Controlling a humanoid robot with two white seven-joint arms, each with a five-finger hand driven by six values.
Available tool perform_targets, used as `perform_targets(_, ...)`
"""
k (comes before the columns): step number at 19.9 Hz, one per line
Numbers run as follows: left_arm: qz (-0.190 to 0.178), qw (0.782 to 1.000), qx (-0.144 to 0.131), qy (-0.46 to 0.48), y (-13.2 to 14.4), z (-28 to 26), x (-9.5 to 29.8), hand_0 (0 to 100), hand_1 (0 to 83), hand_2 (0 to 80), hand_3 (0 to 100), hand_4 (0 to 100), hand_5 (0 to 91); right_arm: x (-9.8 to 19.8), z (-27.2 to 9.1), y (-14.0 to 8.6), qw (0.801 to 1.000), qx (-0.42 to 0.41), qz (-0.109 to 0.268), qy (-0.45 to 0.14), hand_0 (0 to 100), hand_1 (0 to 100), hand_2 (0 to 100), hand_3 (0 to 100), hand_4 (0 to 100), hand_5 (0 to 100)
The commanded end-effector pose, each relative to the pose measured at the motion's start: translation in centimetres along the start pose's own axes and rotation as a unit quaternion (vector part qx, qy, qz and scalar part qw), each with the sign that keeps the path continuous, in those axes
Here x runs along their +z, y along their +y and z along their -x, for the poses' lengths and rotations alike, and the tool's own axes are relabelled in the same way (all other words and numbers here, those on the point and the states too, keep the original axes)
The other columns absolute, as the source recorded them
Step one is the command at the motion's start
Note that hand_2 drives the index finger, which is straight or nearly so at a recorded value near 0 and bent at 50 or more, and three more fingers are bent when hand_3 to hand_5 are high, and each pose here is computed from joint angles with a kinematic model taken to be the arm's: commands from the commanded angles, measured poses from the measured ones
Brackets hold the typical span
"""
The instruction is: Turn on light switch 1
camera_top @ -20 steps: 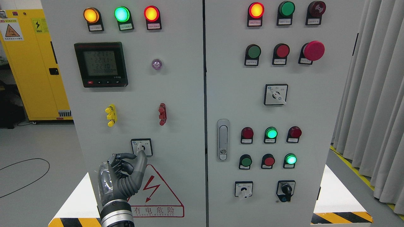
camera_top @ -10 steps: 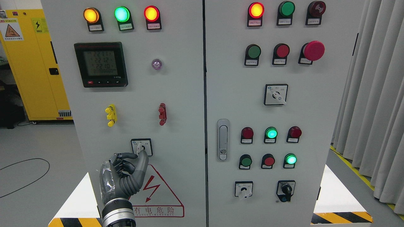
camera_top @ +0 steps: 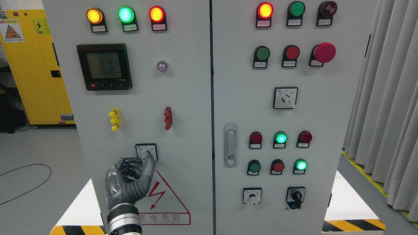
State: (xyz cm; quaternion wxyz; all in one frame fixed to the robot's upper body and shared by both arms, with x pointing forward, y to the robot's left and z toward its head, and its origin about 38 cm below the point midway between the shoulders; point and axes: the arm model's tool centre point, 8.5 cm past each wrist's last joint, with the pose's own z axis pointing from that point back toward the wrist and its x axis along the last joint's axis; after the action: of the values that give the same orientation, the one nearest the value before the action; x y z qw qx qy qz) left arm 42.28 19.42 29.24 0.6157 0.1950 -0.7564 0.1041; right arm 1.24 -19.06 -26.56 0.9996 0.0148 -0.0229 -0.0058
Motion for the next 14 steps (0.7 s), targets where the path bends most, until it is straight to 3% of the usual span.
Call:
perform_targets(1, 0.003, 1.0, 0.002, -0.002, -0.31, -0.27, -0.08, 26, 66.0, 57.6, 92, 86, 79.9, 0.0, 0.0, 0.0, 1.0, 0.0, 0.0, 0.0, 0, 50, 4, 0, 0, 0)
perform_targets(14, -0.005, 1.0, 0.0, 0.004, -0.17, -0.21, -0.16, 30, 64.7, 57.9, 92, 87, 80.2, 0.0, 0.0, 0.0, 1.0, 0.0, 0.0, 0.0, 0, 50, 4, 0, 0, 0)
